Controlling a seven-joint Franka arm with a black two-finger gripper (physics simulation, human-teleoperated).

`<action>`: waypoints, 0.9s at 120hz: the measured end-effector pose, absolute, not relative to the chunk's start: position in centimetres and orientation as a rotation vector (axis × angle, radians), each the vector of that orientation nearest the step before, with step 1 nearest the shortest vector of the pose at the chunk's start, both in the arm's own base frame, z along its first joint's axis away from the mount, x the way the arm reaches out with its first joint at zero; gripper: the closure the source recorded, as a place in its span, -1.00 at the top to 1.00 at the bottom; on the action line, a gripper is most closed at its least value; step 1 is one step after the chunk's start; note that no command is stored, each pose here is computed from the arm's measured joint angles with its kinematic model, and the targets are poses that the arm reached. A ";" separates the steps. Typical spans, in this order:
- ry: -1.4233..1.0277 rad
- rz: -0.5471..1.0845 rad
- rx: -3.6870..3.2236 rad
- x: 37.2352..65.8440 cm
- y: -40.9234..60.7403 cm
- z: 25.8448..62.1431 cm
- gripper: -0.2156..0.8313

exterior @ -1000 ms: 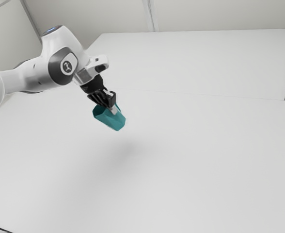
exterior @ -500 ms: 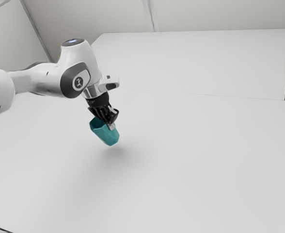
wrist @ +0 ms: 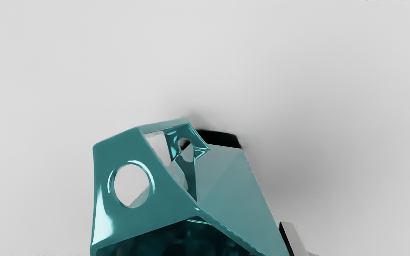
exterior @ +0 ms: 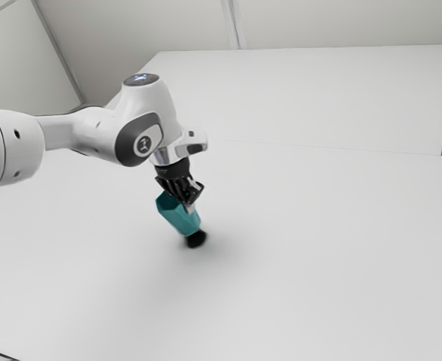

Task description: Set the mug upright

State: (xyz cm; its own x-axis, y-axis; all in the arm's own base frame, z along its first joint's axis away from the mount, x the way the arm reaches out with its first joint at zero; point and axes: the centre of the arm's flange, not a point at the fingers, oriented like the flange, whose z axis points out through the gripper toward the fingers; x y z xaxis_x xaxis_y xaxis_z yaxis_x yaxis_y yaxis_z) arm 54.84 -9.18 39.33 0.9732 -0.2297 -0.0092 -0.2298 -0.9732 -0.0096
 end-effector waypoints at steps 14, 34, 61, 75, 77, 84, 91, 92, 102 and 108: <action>0.317 0.024 -3.113 55.3 -8.0 38.5 -0.91; 0.329 0.034 -3.104 55.5 -8.9 37.5 -0.91; 0.300 0.069 -3.108 56.1 -8.5 35.9 -0.90; 0.292 0.074 -3.114 56.2 -8.5 35.6 -0.69; 0.292 0.074 -3.114 56.2 -8.5 35.6 -0.62; 0.290 0.072 -3.117 56.2 -8.6 35.7 -0.37; 0.288 0.065 -3.121 56.2 -8.7 36.0 -0.14; 0.288 0.063 -3.121 56.3 -8.7 36.0 -0.11; 0.290 0.018 -3.126 56.4 -9.0 37.8 0.11; 0.294 -0.016 -3.128 56.3 -9.3 39.2 0.21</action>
State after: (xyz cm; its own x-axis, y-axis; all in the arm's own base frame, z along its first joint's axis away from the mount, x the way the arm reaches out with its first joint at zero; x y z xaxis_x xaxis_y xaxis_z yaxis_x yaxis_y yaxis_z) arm 56.33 -9.33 39.18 0.9824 -0.1866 0.0103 -0.1866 -0.9824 -0.0008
